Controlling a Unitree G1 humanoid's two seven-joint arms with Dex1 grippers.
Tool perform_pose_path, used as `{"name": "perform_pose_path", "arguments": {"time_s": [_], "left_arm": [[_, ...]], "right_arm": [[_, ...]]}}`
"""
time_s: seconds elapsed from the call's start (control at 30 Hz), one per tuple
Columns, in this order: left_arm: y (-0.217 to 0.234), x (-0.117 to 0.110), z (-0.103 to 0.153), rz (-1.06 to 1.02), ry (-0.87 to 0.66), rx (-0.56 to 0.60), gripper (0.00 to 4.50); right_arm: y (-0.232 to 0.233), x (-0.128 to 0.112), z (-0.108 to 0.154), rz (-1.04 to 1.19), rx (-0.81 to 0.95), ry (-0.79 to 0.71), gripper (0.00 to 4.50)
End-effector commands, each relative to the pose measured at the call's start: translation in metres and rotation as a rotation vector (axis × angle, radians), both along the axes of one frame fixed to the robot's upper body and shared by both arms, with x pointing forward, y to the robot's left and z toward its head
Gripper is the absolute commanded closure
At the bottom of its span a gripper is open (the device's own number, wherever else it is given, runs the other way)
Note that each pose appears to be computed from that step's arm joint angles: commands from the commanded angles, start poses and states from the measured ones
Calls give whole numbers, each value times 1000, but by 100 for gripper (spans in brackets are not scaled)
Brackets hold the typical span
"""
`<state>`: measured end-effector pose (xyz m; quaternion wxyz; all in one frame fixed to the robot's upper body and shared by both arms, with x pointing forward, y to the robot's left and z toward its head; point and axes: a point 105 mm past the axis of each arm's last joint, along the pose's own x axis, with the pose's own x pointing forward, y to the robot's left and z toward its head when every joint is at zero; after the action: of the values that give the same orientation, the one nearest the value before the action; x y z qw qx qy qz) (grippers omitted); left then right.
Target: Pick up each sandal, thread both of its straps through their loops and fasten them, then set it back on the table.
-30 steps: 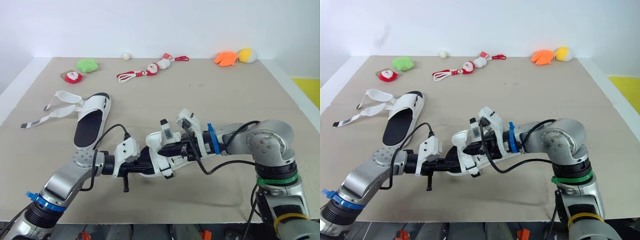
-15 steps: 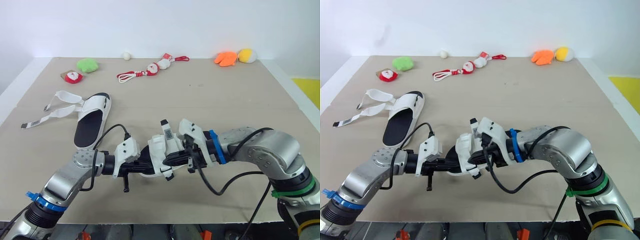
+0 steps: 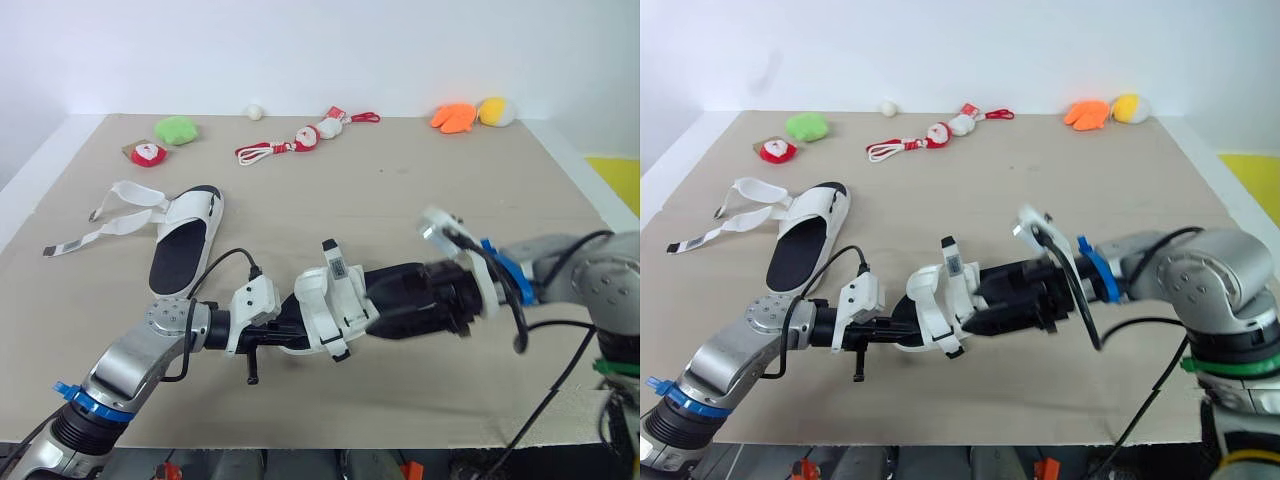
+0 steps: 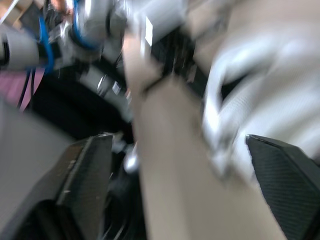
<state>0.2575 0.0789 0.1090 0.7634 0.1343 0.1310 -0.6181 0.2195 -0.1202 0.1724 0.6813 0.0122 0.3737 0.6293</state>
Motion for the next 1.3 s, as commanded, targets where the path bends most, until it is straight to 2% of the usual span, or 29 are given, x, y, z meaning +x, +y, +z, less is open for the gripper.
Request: {"name": "perform_pose_path", "arguments": {"time_s": [0.03, 0.13, 0.2, 0.53, 0.6, 0.67, 0.77, 0.87, 1.03, 1.2, 1.3], "left_arm": [[2, 0, -8, 19, 19, 26, 450], [2, 0, -8, 20, 19, 27, 450], [2, 0, -7, 20, 19, 26, 450], [3, -2, -9, 23, 25, 30, 450], [3, -2, -9, 22, 25, 30, 450], [3, -1, -8, 22, 24, 30, 450], [3, -1, -8, 21, 24, 29, 450], [3, -2, -8, 22, 25, 29, 450], [3, -1, -8, 24, 26, 29, 450], [4, -1, -8, 26, 25, 30, 450], [3, -2, -9, 26, 25, 30, 450]], "right_arm": [[3, -2, -24, -13, -78, -19, 12], [6, 13, -48, -114, -127, -56, 12], [11, 17, -55, -135, -125, -69, 12], [33, 24, -53, -169, -54, -105, 12], [35, 22, -52, -164, -50, -100, 64], [37, 21, -52, -163, -47, -99, 136], [40, 19, -51, -165, -39, -92, 295], [42, 18, -50, -166, -33, -88, 434], [40, 13, -49, -143, -35, -62, 443], [25, -19, -55, -9, -98, 47, 443], [18, -26, -58, 13, -119, 74, 443]]}}
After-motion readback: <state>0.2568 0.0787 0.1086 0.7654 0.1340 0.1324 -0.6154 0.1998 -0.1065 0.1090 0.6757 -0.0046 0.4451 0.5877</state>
